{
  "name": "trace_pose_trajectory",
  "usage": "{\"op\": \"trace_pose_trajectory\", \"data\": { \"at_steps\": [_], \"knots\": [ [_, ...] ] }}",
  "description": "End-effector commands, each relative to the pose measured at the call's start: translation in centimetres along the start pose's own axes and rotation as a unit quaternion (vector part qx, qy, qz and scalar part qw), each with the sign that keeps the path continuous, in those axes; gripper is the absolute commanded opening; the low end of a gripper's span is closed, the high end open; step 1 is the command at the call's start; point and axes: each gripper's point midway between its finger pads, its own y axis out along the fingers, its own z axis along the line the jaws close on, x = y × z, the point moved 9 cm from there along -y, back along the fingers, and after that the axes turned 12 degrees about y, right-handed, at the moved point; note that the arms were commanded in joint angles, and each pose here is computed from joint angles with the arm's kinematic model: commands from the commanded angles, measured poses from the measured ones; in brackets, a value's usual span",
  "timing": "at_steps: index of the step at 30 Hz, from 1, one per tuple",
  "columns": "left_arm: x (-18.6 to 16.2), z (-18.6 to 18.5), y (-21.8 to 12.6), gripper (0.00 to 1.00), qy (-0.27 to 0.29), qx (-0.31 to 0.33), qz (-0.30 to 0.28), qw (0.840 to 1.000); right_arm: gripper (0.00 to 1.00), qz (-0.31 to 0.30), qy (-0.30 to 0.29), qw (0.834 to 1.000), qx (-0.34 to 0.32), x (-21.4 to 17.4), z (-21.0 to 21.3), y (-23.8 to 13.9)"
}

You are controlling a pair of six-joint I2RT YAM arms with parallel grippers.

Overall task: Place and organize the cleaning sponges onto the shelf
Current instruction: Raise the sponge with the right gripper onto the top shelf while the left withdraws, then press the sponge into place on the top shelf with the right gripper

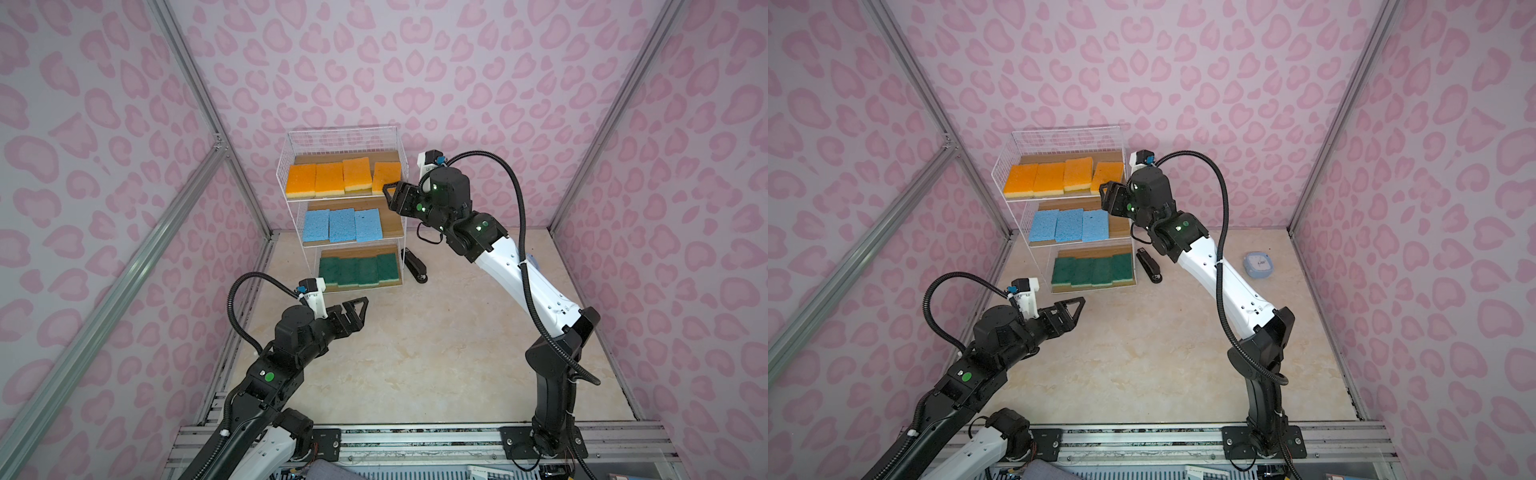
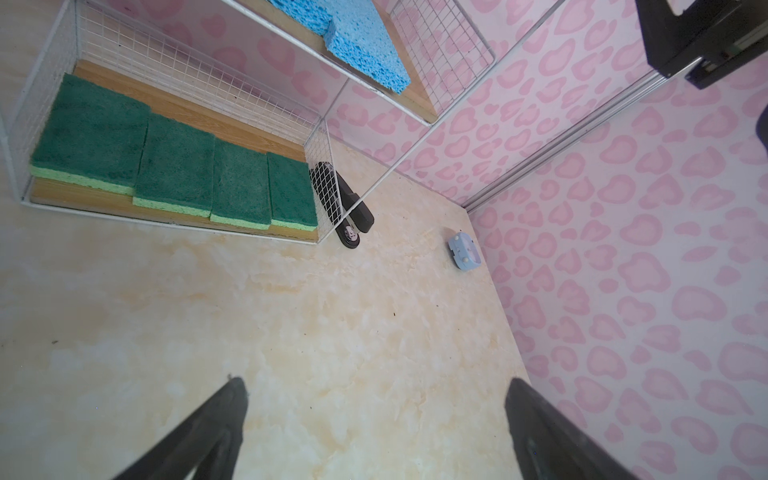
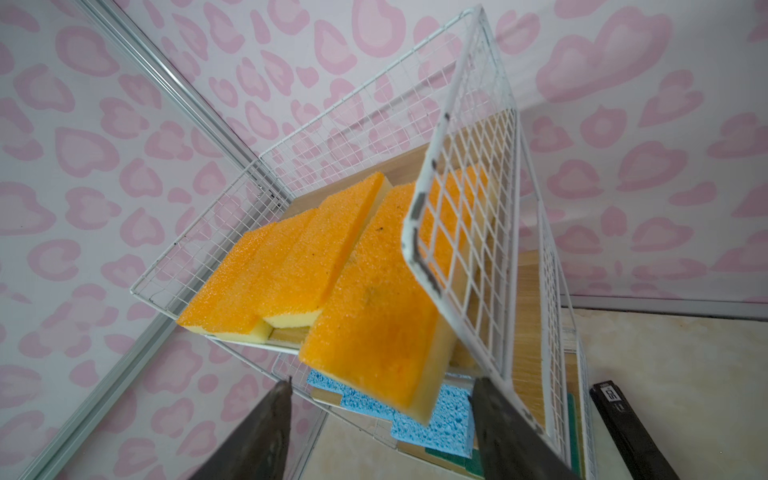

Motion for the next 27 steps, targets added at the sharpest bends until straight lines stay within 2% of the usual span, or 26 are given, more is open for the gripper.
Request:
{"op": "trace_pose_trajectory", "data": {
  "at_steps": [1, 5, 6, 7, 8, 10, 14, 15, 22, 27],
  "knots": [
    [0.5, -0.3, -0.1, 0.98, 0.005, -0.006, -0.006, 1.0, 0.76, -0.024, -0.004, 1.0, 0.013, 0.6, 0.3, -0.6],
    [0.6, -0.4, 0.0, 0.98, 0.006, -0.005, -0.006, 1.0, 0.82, -0.02, -0.011, 1.0, 0.022, 0.4, 0.7, -1.6],
    [0.6, -0.4, 0.0, 0.98, 0.007, -0.006, -0.006, 1.0, 0.81, -0.018, -0.012, 0.999, 0.025, 0.3, 0.7, -1.8],
    [0.7, -0.4, 0.1, 0.98, 0.007, -0.005, -0.006, 1.0, 0.77, -0.015, -0.01, 0.999, 0.03, 0.1, 0.8, -2.0],
    [0.6, -0.4, 0.1, 0.98, 0.007, -0.004, -0.005, 1.0, 0.7, -0.014, -0.005, 0.999, 0.037, -0.1, 0.7, -2.1],
    [0.6, -0.3, 0.2, 0.98, 0.007, -0.003, -0.005, 1.0, 0.45, -0.009, 0.006, 0.999, 0.052, -0.4, 0.6, -2.3],
    [0.5, -0.3, 0.3, 0.98, 0.006, -0.002, -0.002, 1.0, 0.05, -0.002, 0.024, 0.996, 0.08, -1.0, 0.7, -2.3],
    [0.5, -0.3, 0.2, 0.98, 0.007, -0.003, -0.003, 1.0, 0.0, -0.002, 0.027, 0.996, 0.083, -1.0, 0.7, -2.1],
    [0.5, -0.3, 0.1, 0.98, 0.008, -0.002, -0.002, 1.0, 0.0, 0.007, 0.038, 0.994, 0.102, -1.4, 1.1, -0.1],
    [0.4, -0.3, -0.1, 0.98, 0.007, -0.001, -0.001, 1.0, 0.0, 0.0, 0.028, 0.996, 0.082, -1.8, 1.0, 1.1]
  ]
}}
